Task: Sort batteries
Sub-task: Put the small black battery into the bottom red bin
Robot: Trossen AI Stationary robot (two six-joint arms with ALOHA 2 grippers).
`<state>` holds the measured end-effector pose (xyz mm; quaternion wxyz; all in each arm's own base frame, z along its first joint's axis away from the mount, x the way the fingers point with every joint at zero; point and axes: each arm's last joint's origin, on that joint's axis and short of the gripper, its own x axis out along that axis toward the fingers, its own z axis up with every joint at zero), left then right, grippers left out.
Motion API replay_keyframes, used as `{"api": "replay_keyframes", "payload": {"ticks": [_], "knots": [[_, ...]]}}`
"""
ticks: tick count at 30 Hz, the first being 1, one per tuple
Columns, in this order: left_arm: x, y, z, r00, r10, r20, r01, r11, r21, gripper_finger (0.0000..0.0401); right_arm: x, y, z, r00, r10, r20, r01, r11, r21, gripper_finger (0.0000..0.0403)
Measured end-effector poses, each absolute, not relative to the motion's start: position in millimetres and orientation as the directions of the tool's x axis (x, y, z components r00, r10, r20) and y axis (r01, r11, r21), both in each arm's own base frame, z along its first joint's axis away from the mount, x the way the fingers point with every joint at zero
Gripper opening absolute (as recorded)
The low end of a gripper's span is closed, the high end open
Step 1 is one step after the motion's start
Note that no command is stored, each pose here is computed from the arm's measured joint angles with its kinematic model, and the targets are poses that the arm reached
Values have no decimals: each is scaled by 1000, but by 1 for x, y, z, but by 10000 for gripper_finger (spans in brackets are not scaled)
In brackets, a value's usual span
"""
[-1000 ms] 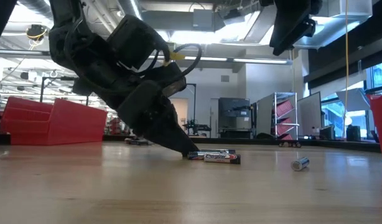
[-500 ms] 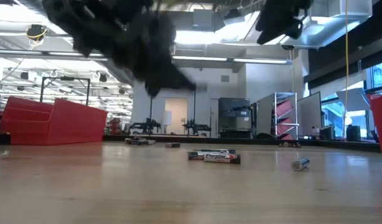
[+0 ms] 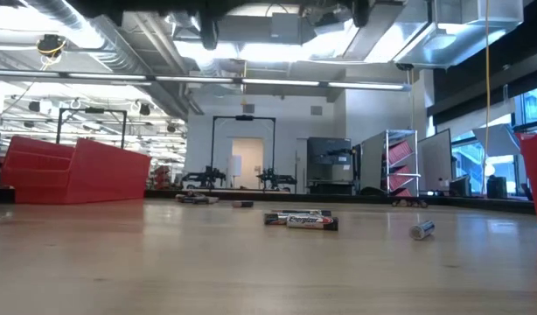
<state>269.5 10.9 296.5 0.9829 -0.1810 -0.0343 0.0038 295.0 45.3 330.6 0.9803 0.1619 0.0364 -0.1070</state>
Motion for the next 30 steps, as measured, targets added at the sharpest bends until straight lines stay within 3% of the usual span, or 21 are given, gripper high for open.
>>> {"api": "replay_keyframes", "payload": {"ticks": [4,10,21,30], "knots": [[261,11,315,980,18,198,55,931,-361,21,298,32,347,976,-212,53,188,938,292,170],[258,10,326,953,8,304,110,922,-370,21,312,14,352,975,-105,196,45,956,288,170],[258,9,325,955,6,296,108,924,-367,21,344,12,354,977,4,212,-66,956,287,170],[258,9,325,955,-6,296,118,925,-361,21,353,13,356,977,4,214,-67,956,287,157]]}}
